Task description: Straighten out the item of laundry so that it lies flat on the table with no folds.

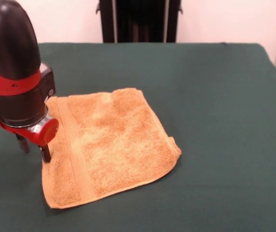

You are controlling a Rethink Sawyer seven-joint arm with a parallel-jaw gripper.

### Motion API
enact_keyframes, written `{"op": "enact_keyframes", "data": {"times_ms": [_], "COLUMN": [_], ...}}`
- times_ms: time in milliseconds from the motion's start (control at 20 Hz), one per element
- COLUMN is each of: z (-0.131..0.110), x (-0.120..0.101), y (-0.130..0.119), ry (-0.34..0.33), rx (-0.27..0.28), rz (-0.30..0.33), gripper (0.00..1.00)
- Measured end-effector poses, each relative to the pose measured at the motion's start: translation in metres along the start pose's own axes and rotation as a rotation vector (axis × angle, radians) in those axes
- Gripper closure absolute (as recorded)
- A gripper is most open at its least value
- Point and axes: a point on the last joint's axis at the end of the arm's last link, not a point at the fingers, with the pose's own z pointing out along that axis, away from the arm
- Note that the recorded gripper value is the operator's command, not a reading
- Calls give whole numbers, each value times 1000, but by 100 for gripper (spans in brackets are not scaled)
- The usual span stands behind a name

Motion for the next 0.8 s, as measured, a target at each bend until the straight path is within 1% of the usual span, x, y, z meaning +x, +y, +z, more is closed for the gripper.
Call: {"op": "enact_keyframes", "data": {"times_ms": [200,400,450,600,750,800], "z": [-2,-11,-22,-31,-51,-54], "x": [0,-2,-5,-8,-14,-15], "y": [1,10,18,23,30,30], "ry": [-4,-19,-34,-49,-78,-82], "rx": [5,10,11,12,13,13], "rz": [-5,-21,-30,-38,-47,-47], "gripper": [0,0,0,0,0,0]}}
